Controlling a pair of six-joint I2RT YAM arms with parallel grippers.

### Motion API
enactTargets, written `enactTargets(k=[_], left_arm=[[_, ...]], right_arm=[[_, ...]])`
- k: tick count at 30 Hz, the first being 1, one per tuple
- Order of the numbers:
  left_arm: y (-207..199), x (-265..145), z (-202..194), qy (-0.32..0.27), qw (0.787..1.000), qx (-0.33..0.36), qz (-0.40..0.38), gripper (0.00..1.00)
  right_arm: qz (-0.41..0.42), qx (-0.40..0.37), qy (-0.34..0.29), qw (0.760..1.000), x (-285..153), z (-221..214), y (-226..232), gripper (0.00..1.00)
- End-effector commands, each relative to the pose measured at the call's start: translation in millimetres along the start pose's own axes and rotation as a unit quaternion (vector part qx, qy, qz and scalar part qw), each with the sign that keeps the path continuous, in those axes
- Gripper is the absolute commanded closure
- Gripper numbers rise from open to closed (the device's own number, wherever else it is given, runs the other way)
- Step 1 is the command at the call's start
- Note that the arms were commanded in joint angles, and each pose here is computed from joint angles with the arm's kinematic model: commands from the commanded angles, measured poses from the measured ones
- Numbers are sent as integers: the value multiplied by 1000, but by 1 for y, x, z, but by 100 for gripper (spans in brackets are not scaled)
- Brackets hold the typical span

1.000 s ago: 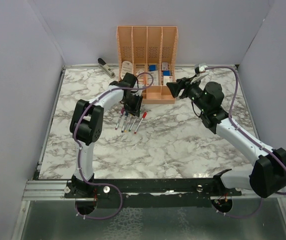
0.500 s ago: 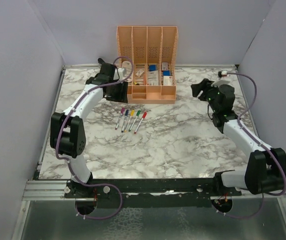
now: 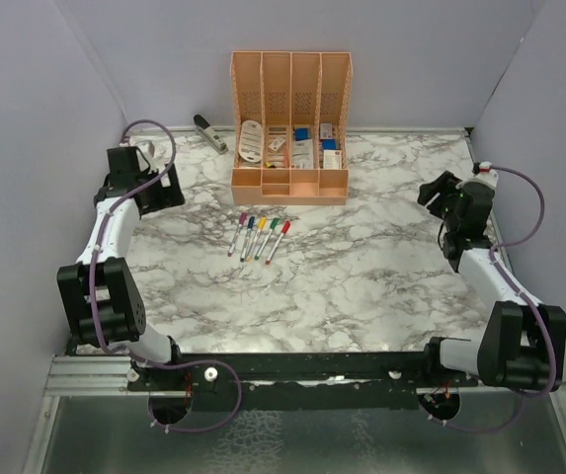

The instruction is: Insert the pens into the pen caps

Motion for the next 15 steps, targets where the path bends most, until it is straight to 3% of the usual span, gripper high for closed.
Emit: enactTargets(k=[1, 6, 9, 15], left_arm=[[33, -7, 9, -64, 997, -28, 22, 1], [71, -2, -4, -75, 994, -66, 36, 1], [92, -1, -15, -97, 990, -104, -7, 1], [94, -5, -19, -128, 988, -81, -42, 1]], right_arm=[[-69, 20, -19, 997, -6, -2, -29, 40], [-125, 42, -15, 991, -11, -15, -55, 39], [-135, 71, -19, 988, -17, -21, -67, 39], [-144, 40, -11, 989, -20, -28, -73, 39]])
Point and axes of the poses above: each gripper's point midway between its finger pads, its own x axis out along the fingers, its own y axis along the line the jaws close on, z = x × y, the point moved 10 cm from there along -x, back along the fingers, and after that the axes turned 9 degrees about -x, right-handed, at the moved point
